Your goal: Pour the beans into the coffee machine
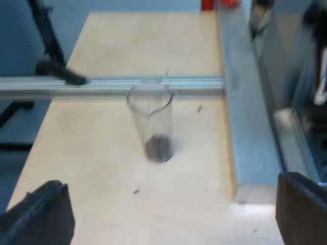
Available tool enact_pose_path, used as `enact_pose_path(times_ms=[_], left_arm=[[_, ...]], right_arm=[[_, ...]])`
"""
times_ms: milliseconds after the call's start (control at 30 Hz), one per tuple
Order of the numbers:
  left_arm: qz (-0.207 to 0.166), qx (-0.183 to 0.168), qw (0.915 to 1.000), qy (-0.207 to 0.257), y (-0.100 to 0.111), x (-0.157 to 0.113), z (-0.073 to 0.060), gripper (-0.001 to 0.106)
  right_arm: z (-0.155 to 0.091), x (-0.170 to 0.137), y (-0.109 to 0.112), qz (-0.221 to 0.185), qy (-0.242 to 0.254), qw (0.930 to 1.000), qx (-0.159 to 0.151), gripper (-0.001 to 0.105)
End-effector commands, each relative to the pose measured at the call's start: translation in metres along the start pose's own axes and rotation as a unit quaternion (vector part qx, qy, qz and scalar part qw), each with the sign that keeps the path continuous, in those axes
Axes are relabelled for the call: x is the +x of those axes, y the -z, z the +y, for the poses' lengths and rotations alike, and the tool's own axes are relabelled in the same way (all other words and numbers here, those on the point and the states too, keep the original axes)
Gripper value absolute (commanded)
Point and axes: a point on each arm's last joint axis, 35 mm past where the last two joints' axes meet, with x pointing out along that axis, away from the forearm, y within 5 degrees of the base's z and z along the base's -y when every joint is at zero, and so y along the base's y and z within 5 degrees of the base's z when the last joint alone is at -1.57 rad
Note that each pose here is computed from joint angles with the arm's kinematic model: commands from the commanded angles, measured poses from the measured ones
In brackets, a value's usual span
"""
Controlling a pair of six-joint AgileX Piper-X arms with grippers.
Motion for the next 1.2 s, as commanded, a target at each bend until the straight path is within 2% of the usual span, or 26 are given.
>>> enact_pose_path(times_ms=[33, 67, 133, 233, 400, 567, 633, 867, 1033, 1100, 1200], left_arm=[[-0.004, 0.003, 0.9997, -0.026, 0.002, 0.009, 0.002, 0.079], [-0.006, 0.002, 0.9996, -0.028, 0.003, 0.011, 0.002, 0.079], [-0.016, -0.003, 0.9992, -0.035, 0.007, 0.019, 0.004, 0.079], [-0.012, -0.011, 0.9984, -0.054, 0.013, 0.026, 0.008, 0.079], [-0.002, -0.004, 0.9992, -0.039, 0.026, 0.048, 0.018, 0.079], [-0.012, -0.009, 0.999, -0.042, 0.034, 0.066, 0.024, 0.079], [-0.036, -0.004, 0.9986, -0.039, 0.039, 0.081, 0.026, 0.079], [-0.069, 0.001, 0.9976, -0.008, 0.046, 0.11, 0.029, 0.079], [-0.038, -0.002, 0.9992, -0.012, 0.056, 0.132, 0.033, 0.079], [-0.04, -0.002, 0.9991, -0.012, 0.056, 0.134, 0.033, 0.079], [-0.03, -0.002, 0.9995, 0.008, 0.059, 0.152, 0.034, 0.079]], right_arm=[[-0.001, 0.008, -0.009, -0.03, 0.011, 0.9995, -0.004, 0.078], [0.001, 0.014, -0.01, -0.033, 0.006, 0.9994, 0.0, 0.078], [0.002, 0.034, -0.008, -0.032, -0.003, 0.9991, 0.027, 0.078], [0.001, 0.043, -0.006, -0.03, -0.004, 0.9987, 0.042, 0.078], [0.0, 0.054, -0.004, -0.032, -0.003, 0.9981, 0.052, 0.078], [-0.002, 0.054, -0.006, -0.034, 0.014, 0.998, 0.052, 0.078], [-0.002, 0.054, -0.006, -0.035, 0.021, 0.9978, 0.051, 0.078], [-0.002, 0.054, -0.006, -0.035, 0.021, 0.9978, 0.051, 0.078], [-0.002, 0.054, -0.006, -0.035, 0.021, 0.9978, 0.051, 0.078], [-0.002, 0.054, -0.006, -0.035, 0.021, 0.9978, 0.051, 0.078], [-0.002, 0.054, -0.006, -0.035, 0.021, 0.9978, 0.051, 0.078]])
